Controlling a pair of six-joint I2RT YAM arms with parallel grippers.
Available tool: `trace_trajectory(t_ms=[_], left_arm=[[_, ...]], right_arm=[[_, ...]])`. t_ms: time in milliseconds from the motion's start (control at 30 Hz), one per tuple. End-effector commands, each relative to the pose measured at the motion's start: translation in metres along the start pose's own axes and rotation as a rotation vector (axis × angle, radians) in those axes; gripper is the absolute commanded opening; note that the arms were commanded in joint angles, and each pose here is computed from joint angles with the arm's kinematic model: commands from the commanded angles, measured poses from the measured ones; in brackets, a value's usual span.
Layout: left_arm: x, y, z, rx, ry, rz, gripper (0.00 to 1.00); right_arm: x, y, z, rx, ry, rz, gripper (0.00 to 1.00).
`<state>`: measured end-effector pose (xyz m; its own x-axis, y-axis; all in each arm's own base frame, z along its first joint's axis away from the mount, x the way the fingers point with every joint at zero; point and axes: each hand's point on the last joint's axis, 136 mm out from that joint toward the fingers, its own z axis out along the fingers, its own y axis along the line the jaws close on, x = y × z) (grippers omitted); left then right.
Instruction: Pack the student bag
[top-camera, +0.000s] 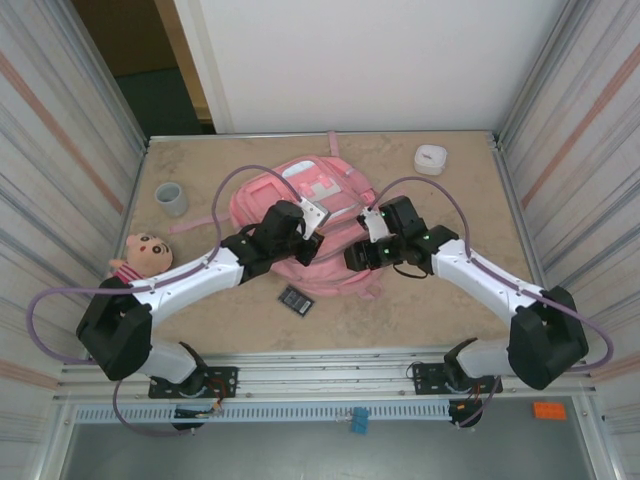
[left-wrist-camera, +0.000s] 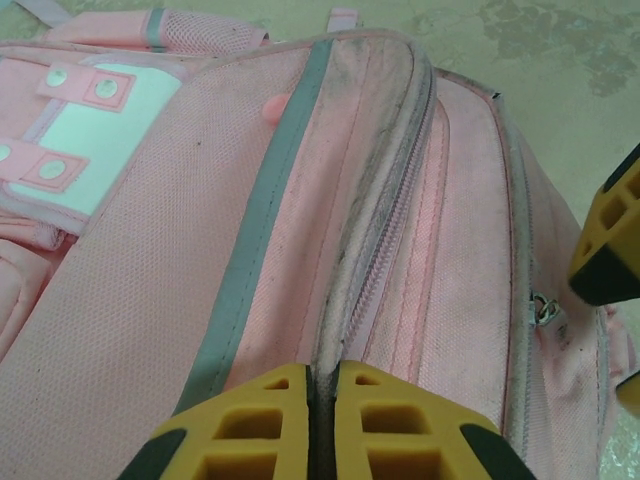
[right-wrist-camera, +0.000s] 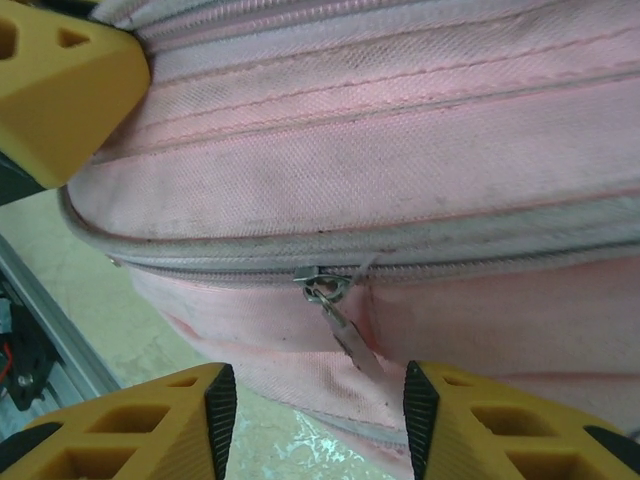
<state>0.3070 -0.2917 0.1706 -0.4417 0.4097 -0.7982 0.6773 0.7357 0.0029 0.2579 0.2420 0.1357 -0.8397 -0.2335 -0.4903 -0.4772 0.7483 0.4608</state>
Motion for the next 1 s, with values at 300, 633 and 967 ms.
trace_trajectory(t_ms=[300,633,967], left_arm=[[-0.038,0.012,-0.020,-0.032,-0.130,-0.050,0.00],[-0.011,0.028,-0.024,-0.098,-0.024,0.017,0.00],[-0.003,0.023,-0.031,-0.037,-0.032,0.074,0.00]], right_arm=[[-0.011,-0.034,0.010,0.286,0.006,-0.004,0.06],[0.000,-0.073,-0.028,0.348,-0.014,0.107,0.00],[0.005,-0.066,-0.025,0.220,0.007,0.153,0.00]])
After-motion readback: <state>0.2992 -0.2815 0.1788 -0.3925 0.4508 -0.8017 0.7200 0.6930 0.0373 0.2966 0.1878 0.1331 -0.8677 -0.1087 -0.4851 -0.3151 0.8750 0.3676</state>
